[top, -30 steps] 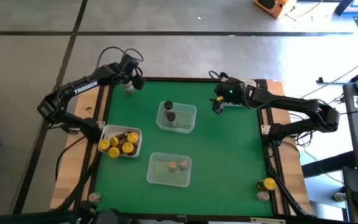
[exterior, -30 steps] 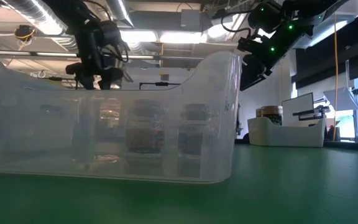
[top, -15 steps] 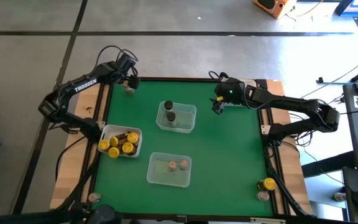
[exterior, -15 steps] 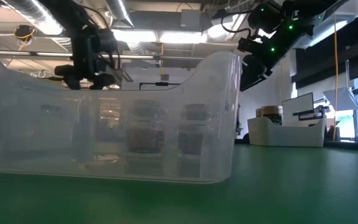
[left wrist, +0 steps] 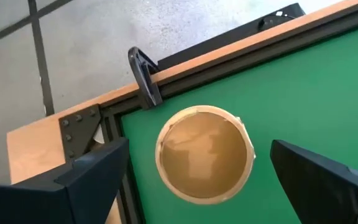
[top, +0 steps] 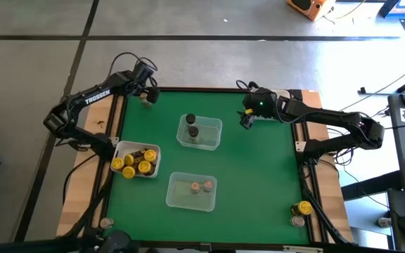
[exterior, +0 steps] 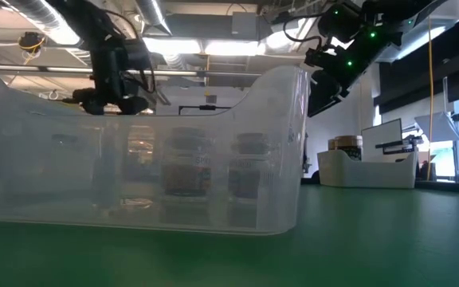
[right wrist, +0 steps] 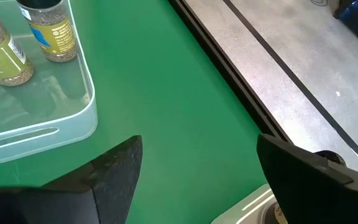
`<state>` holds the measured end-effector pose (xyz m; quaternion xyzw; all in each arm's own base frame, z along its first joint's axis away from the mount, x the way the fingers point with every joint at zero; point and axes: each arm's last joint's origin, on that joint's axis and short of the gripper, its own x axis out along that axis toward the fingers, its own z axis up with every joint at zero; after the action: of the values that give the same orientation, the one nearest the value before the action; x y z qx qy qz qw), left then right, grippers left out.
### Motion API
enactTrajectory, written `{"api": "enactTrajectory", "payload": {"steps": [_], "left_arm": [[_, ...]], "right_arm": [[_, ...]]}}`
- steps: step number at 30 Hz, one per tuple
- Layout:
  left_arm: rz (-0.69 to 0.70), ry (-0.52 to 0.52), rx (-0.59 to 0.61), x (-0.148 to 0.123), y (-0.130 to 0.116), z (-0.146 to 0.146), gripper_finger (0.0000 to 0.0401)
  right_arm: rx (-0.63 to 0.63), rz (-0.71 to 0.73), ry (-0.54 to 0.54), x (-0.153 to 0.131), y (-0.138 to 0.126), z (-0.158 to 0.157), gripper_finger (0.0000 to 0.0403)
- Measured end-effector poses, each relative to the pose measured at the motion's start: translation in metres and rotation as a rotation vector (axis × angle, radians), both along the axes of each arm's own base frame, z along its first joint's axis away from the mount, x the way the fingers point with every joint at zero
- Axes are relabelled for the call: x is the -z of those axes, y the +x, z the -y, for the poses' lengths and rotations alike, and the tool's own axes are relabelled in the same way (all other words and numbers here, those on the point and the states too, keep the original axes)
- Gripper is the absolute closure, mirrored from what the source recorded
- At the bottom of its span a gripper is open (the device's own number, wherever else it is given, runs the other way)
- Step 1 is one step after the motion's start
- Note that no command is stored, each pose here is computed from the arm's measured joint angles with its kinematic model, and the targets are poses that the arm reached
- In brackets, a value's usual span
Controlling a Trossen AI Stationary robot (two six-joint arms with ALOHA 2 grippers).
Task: Sort spices by type
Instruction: Put the golden spice bottle into the top white bin
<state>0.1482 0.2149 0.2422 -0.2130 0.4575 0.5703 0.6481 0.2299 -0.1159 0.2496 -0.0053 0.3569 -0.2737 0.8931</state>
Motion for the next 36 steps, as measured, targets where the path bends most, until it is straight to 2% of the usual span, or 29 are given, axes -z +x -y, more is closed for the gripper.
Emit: {"api": "enactTrajectory", "payload": {"steps": [6, 13, 17, 22, 25, 30, 36], "left_arm": [[0.055, -0.052, -0.028, 0.021, -0.009, 0.000, 0.0012], [0.078, -0.017, -0.010, 0.040, -0.010, 0.001, 0.0015], [0.089, 0.014, 0.010, 0.046, -0.010, 0.000, 0.0042], [0.102, 0.010, 0.019, 0.053, -0.012, 0.001, 0.0098], [0.093, 0.011, 0.041, 0.052, -0.011, 0.002, 0.0126], [0.079, 0.009, 0.090, 0.045, -0.007, 0.008, 0.0126], [0.161, 0.109, 0.187, -0.002, 0.011, 0.026, 0.0126]], "right_arm": [[0.000, -0.016, 0.008, 0.001, -0.001, -0.001, 0.0086], [0.000, -0.012, 0.006, 0.001, -0.001, 0.000, 0.0086], [0.000, -0.012, 0.006, 0.001, -0.001, 0.000, 0.0086], [0.000, -0.013, 0.006, 0.001, -0.001, 0.000, 0.0086], [0.000, -0.012, 0.006, 0.001, -0.001, 0.000, 0.0086], [0.002, 0.011, 0.037, 0.001, 0.000, -0.001, 0.0086], [-0.145, 0.059, 0.099, -0.002, 0.002, -0.008, 0.0086]]}}
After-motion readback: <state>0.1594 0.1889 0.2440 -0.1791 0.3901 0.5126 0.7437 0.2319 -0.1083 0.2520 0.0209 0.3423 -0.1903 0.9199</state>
